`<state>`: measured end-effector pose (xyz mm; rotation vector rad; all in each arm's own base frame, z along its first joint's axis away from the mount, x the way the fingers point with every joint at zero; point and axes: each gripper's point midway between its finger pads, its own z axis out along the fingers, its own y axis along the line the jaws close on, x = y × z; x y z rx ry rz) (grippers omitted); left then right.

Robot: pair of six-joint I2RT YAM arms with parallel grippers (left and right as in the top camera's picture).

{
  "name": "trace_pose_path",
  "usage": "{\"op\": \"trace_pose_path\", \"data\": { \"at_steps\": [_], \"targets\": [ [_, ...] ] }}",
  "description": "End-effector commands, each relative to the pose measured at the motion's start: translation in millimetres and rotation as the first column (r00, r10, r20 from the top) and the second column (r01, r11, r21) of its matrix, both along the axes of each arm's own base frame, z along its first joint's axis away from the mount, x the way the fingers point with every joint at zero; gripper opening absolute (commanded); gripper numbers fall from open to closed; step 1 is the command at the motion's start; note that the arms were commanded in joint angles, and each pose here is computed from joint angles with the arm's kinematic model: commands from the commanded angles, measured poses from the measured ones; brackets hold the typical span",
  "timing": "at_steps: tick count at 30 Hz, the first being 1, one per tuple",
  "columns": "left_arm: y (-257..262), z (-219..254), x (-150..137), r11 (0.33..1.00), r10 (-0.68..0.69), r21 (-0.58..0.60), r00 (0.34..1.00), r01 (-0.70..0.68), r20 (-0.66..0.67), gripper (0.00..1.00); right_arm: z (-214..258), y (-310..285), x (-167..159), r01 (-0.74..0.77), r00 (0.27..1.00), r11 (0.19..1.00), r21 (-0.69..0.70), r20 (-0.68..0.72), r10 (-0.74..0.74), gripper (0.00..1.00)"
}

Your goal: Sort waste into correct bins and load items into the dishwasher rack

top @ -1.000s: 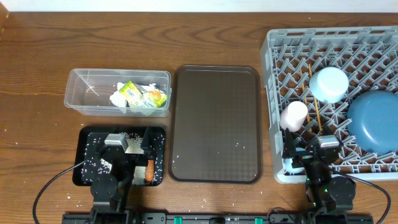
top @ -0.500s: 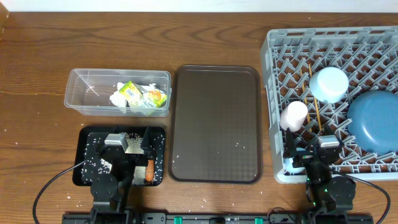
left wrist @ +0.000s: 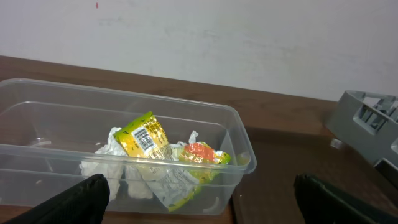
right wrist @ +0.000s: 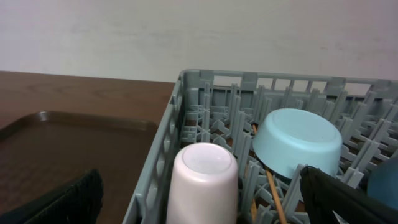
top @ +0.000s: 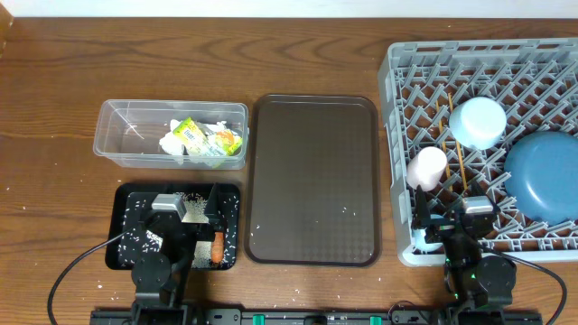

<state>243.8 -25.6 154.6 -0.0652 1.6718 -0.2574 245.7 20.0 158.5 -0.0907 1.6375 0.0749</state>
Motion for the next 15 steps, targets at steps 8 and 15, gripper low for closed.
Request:
{"op": "trace_pose_path", "data": {
  "at_steps": [8,15],
  "targets": [
    [-2.5,-14.4,-1.2,1.0,-0.014,0.003,0.999,0.014,-0.044,0.97,-0.2,11.0,-1.4,-0.043,0.999,0.999,-0.012,0.002,0.043,0.99],
    [-2.6,-14.4,-1.2,1.0,-0.014,0.003,0.999,0.014,-0.044,0.97,-0.2,4.7,-0.7,-0.018,1.0,1.0,-0.012,0.002,0.018,0.99]
  ]
}}
